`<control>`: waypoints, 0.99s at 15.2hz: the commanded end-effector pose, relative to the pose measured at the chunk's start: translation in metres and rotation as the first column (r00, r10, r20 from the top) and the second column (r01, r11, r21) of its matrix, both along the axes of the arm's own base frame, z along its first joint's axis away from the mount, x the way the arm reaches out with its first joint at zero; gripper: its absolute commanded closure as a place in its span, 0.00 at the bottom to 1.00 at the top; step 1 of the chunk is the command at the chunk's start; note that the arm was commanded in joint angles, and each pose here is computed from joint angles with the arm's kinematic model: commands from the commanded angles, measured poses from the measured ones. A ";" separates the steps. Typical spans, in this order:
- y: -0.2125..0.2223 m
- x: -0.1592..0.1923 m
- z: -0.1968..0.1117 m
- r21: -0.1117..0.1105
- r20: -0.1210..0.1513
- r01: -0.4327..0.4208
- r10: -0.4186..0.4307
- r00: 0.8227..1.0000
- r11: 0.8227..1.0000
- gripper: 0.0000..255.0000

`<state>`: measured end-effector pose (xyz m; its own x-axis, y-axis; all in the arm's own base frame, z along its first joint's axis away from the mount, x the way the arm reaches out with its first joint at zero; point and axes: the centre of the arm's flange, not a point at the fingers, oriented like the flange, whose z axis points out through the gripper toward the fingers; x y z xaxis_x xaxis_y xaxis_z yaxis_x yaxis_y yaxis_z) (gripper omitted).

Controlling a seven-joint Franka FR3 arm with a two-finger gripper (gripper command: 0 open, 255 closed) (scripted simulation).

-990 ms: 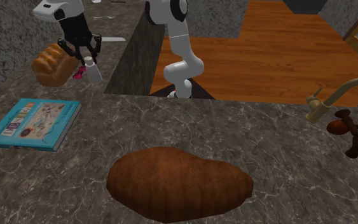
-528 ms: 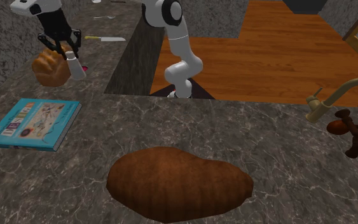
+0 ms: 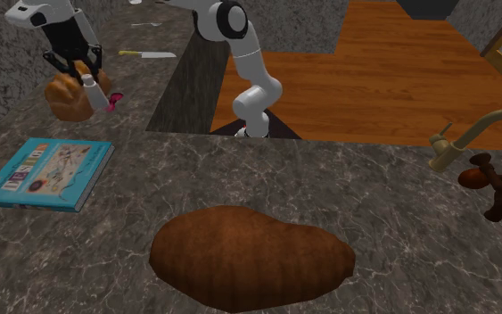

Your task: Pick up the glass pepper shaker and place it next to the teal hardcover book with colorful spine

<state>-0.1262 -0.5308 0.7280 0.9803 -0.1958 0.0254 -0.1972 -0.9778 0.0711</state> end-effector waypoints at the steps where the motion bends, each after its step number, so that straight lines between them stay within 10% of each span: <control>1: 0.000 0.000 -0.010 0.000 0.000 0.000 0.000 1.000 1.000 1.00; 15: 0.000 0.000 -0.084 0.000 0.000 0.000 0.000 1.000 1.000 1.00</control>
<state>-0.1271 -0.5306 0.6493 0.9802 -0.1963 0.0251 -0.1976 -0.9777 0.0710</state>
